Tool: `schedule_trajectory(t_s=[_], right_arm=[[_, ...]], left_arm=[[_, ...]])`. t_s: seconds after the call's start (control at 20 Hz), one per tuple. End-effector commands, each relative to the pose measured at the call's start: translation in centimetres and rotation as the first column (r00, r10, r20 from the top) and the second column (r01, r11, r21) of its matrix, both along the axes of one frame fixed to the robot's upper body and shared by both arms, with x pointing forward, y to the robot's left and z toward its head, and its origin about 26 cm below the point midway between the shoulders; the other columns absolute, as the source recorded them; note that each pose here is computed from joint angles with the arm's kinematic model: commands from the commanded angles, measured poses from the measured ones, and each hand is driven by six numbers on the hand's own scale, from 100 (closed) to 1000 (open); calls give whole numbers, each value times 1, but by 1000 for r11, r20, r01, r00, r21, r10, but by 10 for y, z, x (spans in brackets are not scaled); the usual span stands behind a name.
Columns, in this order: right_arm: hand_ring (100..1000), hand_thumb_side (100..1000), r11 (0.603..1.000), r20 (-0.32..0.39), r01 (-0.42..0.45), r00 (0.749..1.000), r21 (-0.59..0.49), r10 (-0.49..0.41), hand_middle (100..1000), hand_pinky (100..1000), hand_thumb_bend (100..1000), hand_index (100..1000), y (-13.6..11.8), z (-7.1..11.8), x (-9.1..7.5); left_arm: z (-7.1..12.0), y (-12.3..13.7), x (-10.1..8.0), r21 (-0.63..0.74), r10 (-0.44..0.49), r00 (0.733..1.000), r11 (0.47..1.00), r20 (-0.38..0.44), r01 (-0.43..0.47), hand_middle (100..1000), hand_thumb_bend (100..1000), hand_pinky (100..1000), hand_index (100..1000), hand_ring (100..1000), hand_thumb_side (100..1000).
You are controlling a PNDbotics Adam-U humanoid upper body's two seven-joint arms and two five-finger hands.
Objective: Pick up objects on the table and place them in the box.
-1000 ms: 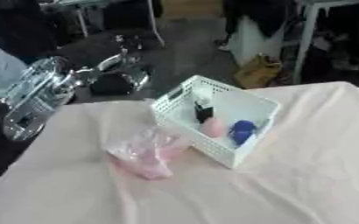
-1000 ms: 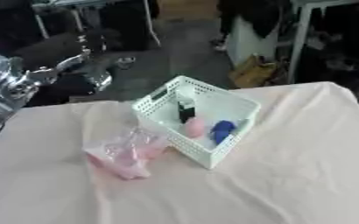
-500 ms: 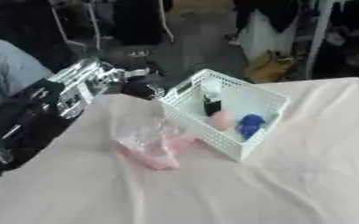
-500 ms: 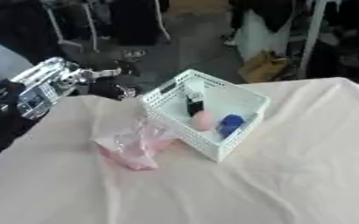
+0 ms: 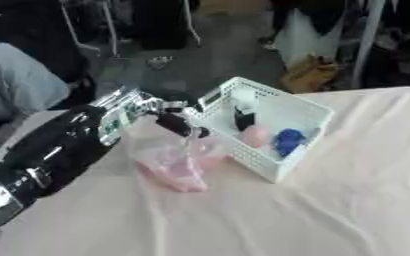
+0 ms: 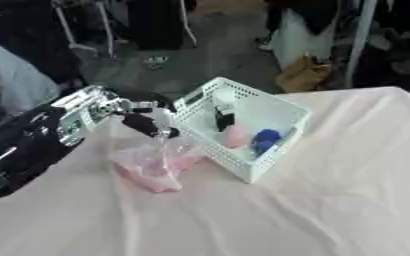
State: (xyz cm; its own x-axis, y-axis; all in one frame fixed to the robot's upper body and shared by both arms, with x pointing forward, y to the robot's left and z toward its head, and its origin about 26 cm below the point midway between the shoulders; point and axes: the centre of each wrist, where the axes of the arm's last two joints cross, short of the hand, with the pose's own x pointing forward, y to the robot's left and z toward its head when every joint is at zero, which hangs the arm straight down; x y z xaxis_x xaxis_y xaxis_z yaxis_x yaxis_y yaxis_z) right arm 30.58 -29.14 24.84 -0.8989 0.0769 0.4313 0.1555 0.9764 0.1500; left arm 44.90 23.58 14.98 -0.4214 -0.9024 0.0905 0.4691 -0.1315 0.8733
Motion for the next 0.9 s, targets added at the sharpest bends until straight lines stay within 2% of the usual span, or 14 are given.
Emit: schedule_trajectory(t_s=[0.05,0.2,0.35,0.4,0.45,0.5,0.65,0.7,0.75,0.8,0.9], right_arm=[[886,736,1000,27,-14,1000,-14,14,758,825,100,769,2,10,-2],[886,736,1000,24,-15,1000,-15,15,757,825,100,769,3,10,-2],[886,736,1000,21,-17,1000,-18,17,757,825,100,769,3,9,-2],[886,736,1000,20,-16,1000,-19,17,757,825,100,768,3,9,-2],[886,736,1000,20,-16,1000,-19,17,757,825,100,768,3,9,-2],[886,736,1000,19,-17,1000,-20,17,757,825,100,768,3,9,-2],[886,737,1000,16,-20,1000,-23,20,756,825,100,764,3,9,-2],[886,736,999,15,-21,1000,-24,21,756,825,100,763,3,9,-2],[886,736,999,15,-21,1000,-25,22,756,825,100,763,3,9,-2],[886,736,999,14,-21,1000,-26,22,756,825,100,762,3,9,-2],[886,734,999,14,-21,1000,-26,21,756,825,100,761,3,9,-2]], left_arm=[[9,4,7,45,20,999,999,-48,-17,1000,470,1000,1000,1000,850],[13,4,9,96,46,985,995,-165,-31,1000,454,1000,1000,1000,862],[25,6,8,121,67,975,992,-210,-42,1000,448,1000,1000,1000,853],[28,7,8,131,76,970,990,-230,-47,1000,472,1000,1000,1000,810],[29,8,8,136,82,966,989,-244,-50,1000,472,1000,1000,1000,810],[29,9,8,142,89,963,988,-255,-54,1000,548,1000,1000,1000,813],[22,11,8,159,115,954,985,-278,-73,1000,586,1000,1000,1000,822],[19,12,9,166,125,950,983,-286,-80,1000,637,1000,1000,1000,791],[16,13,9,172,134,947,981,-293,-86,1000,637,1000,1000,1000,791],[14,14,9,177,141,944,980,-299,-91,1000,675,1000,1000,1000,757],[10,15,9,182,155,939,978,-306,-101,1000,680,1000,1000,1000,760]])
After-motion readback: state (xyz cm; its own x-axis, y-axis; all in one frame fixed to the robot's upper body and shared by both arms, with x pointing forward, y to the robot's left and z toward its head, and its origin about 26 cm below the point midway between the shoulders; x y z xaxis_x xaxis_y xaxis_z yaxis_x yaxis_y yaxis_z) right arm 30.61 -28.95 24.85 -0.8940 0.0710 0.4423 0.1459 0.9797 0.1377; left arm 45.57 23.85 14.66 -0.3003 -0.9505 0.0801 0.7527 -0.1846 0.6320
